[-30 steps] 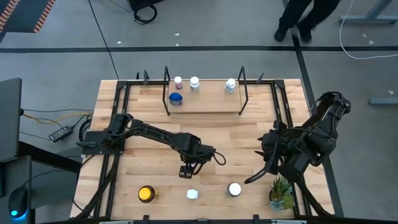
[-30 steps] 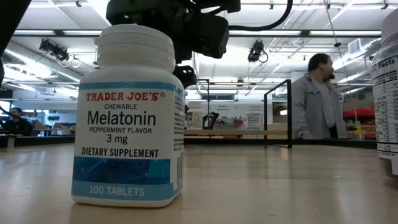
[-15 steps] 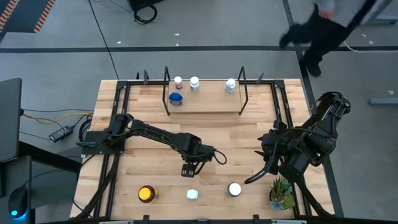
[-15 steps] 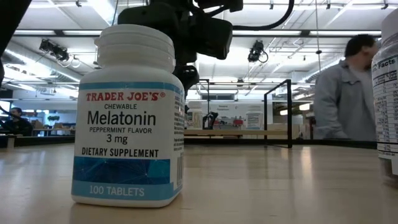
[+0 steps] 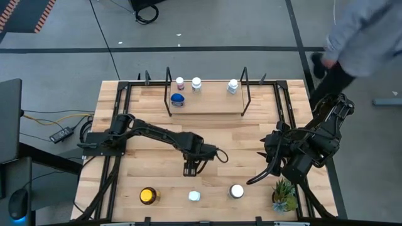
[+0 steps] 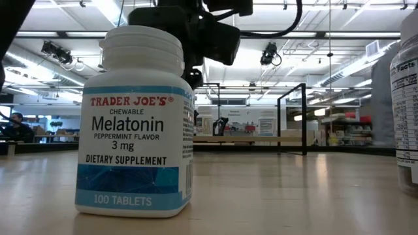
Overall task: Pick and place medicine bottles onto shelf by color
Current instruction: Put the orange pill bottle on the shelf
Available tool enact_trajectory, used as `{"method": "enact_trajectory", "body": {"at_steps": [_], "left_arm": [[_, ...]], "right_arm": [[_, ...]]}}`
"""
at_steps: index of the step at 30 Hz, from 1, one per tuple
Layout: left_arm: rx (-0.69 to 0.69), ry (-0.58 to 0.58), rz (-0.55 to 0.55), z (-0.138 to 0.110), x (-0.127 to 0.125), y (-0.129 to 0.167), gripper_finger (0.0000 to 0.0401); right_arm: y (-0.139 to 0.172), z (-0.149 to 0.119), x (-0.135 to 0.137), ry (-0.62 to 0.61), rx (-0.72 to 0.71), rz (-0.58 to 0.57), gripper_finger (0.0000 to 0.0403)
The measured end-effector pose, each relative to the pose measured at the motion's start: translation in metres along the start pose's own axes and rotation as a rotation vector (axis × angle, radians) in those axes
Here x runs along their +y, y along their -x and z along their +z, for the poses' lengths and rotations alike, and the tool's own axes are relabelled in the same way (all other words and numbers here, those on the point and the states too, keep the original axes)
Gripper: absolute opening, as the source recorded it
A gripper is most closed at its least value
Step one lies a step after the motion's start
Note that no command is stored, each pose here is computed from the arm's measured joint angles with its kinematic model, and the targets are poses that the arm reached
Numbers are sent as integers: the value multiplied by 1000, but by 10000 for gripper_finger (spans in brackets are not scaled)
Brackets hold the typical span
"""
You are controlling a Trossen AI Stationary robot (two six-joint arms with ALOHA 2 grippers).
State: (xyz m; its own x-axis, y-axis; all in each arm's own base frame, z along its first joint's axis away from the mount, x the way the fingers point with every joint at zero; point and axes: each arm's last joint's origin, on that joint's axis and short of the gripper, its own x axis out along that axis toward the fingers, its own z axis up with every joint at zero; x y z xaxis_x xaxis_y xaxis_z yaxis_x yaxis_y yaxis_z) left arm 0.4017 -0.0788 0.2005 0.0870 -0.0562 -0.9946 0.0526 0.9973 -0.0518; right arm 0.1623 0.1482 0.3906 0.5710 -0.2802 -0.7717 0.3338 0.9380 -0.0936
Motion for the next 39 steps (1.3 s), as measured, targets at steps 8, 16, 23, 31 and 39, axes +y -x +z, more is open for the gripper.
{"method": "enact_trajectory", "body": {"at_steps": [8, 16, 23, 31, 39], "left_arm": [[-64, 2, 88, 15, 54, 43, 213], [-120, 129, 143, 11, 154, 72, 210], [-191, 319, 182, -5, 222, 92, 222], [-227, 377, 163, -11, 248, 92, 215], [-199, 424, 164, -6, 258, 72, 219]], "right_arm": [[0, 0, 0, 11, 0, 0, 231], [0, 0, 0, 10, -12, -7, 231], [-4, 9, -6, -46, -114, -90, 231], [-22, 26, -23, -169, -52, -157, 231], [-28, 41, -38, -221, -28, -175, 231]]}}
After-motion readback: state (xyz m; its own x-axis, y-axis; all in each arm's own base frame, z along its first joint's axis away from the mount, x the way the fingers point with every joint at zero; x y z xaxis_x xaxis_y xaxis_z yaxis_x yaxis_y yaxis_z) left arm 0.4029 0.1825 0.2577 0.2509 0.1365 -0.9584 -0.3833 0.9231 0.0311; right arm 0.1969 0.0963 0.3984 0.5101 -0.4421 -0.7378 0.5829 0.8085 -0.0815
